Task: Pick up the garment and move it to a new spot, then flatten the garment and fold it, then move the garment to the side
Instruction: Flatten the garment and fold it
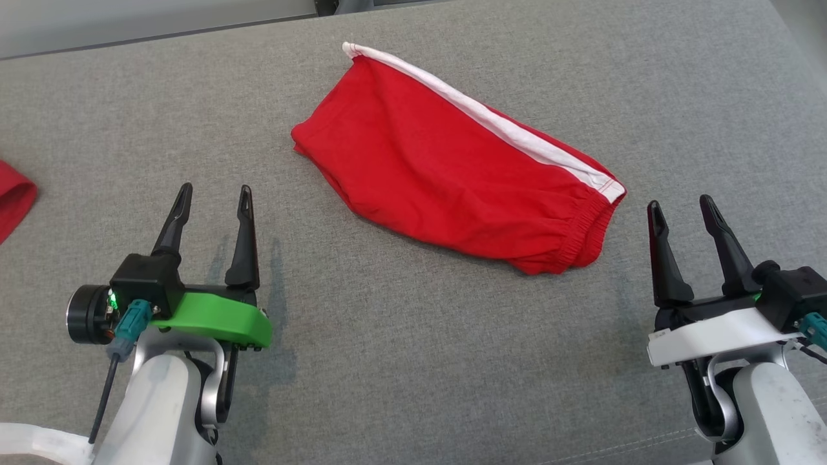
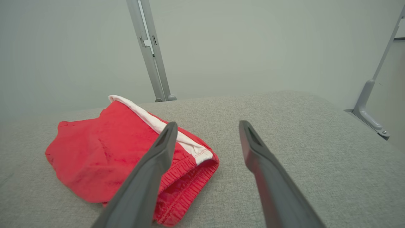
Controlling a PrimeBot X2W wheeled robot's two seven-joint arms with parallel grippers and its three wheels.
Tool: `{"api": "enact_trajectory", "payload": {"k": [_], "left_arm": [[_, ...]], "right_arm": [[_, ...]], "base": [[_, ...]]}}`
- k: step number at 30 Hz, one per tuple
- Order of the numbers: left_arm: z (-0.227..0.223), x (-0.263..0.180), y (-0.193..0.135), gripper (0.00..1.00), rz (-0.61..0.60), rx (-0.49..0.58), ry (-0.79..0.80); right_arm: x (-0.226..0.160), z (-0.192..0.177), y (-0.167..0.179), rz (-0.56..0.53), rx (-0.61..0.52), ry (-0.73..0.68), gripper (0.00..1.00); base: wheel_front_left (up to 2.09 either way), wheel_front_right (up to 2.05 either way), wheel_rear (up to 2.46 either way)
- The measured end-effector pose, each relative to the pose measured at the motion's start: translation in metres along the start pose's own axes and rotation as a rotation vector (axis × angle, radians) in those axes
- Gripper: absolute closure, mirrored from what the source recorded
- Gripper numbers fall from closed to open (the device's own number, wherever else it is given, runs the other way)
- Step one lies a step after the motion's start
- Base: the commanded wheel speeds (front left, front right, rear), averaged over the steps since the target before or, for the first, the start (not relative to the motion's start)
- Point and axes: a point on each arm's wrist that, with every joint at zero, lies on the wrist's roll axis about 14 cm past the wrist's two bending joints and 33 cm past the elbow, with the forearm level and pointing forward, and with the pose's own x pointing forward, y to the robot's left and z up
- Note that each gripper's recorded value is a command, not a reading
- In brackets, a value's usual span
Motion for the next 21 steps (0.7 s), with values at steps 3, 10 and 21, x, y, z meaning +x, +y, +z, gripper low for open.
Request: {"api": "enact_trajectory", "payload": {"k": [3, 10, 21], "left_arm": [[-0.001, 0.001, 0.000, 0.00, -0.001, -0.004, 0.004], [0.015, 0.033, -0.017, 0.00, -0.090, -0.004, -0.013], [-0.053, 0.083, -0.049, 0.00, -0.245, -0.044, 0.305]], "right_arm": [[0.000, -0.001, 0.001, 0.000, 0.005, 0.003, 0.00], [0.005, -0.007, 0.002, 0.008, 0.008, 0.016, 0.00], [0.012, -0.014, -0.002, -0.004, 0.010, 0.035, 0.00]], "base": [[0.00, 0.00, 0.00], [0.00, 0.00, 0.00], [0.00, 0.00, 0.00]]}}
